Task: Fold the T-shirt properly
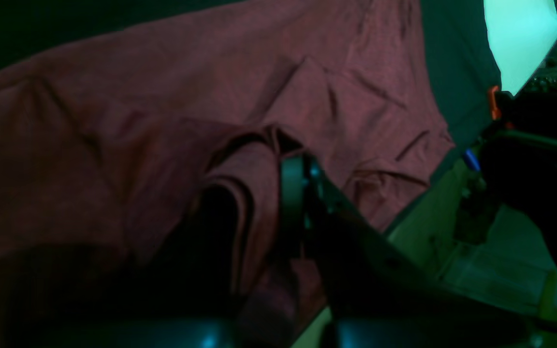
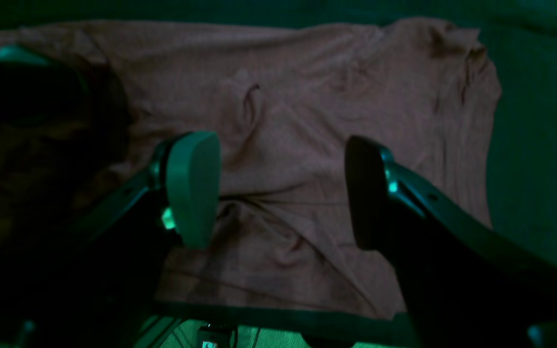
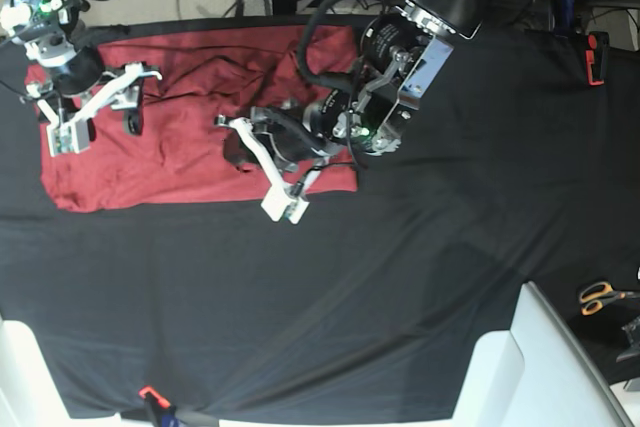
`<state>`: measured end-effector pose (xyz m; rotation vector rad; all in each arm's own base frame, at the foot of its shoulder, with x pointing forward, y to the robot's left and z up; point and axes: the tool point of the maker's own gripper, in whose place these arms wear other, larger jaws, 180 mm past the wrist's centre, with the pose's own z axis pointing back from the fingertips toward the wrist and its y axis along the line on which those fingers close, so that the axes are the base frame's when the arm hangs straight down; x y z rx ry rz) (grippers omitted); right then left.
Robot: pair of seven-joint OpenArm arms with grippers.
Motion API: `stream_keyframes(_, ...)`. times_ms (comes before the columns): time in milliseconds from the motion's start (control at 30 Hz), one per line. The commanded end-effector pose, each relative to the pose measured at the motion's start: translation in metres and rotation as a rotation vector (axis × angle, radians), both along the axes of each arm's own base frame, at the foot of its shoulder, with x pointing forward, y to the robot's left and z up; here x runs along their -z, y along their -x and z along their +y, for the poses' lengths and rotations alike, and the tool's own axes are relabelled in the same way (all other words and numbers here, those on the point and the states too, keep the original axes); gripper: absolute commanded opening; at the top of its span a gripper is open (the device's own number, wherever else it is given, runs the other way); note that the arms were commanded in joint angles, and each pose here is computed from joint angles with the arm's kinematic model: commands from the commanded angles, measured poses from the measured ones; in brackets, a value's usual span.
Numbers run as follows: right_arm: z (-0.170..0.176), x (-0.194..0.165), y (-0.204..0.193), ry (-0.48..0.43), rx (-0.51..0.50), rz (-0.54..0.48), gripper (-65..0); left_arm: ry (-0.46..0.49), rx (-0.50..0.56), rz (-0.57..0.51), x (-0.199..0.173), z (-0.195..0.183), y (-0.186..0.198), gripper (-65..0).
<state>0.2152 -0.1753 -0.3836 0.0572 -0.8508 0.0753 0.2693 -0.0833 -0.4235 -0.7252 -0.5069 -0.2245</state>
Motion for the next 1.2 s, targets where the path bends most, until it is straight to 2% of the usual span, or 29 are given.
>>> stream_keyframes(0,0.001,-0.009,-0.006,-0.007,-0.004,-0.043,-26.1,0.030,0.005,-0.036,-0.013,-0.009,-0.011,-65.0)
stream_keyframes(33,0.001,-0.009,-0.006,-0.007,-0.004,-0.043,-26.1,0.020,0.027,-0.034,-0.010,-0.013,-0.009,-62.5)
stream_keyframes(100,0.000,-0.009,-0.006,-0.006,-0.002,-0.043,-26.1,0.003,0.069,-0.027,-0.005,-0.020,-0.006,-48.2)
stream_keyframes(133,-0.001,-0.009,-0.006,-0.005,0.000,-0.043,-26.1,-0.003,0.086,-0.026,-0.003,-0.023,-0.004,-43.6)
stream_keyframes(200,-0.001,-0.009,-0.006,-0.005,0.000,-0.043,-26.1,-0.001,0.120,-0.037,-0.007,-0.035,-0.003,-38.2)
stream_keyframes(600,-0.002,-0.008,-0.005,-0.006,0.003,-0.038,-26.1,0.022,0.295,-0.065,-0.025,-0.107,0.016,-38.2)
stream_keyframes(700,-0.010,-0.011,-0.008,0.003,0.023,-0.050,-26.1,0.035,0.280,-0.080,-0.032,-0.107,0.010,-38.3)
stream_keyframes(767,-0.016,-0.013,-0.010,0.012,0.039,-0.058,-26.1,0.039,0.234,-0.104,-0.039,-0.097,-0.009,-38.8)
stream_keyframes(800,-0.019,-0.014,-0.011,0.018,0.042,-0.059,-26.1,0.043,0.194,-0.114,-0.043,-0.086,-0.023,-40.6)
stream_keyframes(833,-0.021,-0.015,-0.012,0.028,0.038,-0.061,-26.1,0.032,0.142,-0.122,-0.043,-0.064,-0.037,-45.4)
stream_keyframes(900,-0.019,-0.018,-0.015,0.048,0.000,-0.065,-26.1,0.014,0.046,-0.158,-0.050,-0.020,-0.063,-61.2)
stream_keyframes(933,-0.011,-0.017,-0.016,0.047,-0.033,-0.063,-26.3,-0.004,-0.003,-0.165,-0.048,0.007,-0.071,-65.0)
stream_keyframes(1033,0.016,-0.007,-0.013,0.115,-0.194,-0.006,-26.4,-0.090,-0.149,-0.146,-0.042,0.099,-0.079,-65.0)
stream_keyframes(1167,0.062,-0.006,-0.012,0.222,-0.387,0.005,-27.3,-0.217,-0.361,-0.120,-0.037,0.225,-0.057,-65.0)
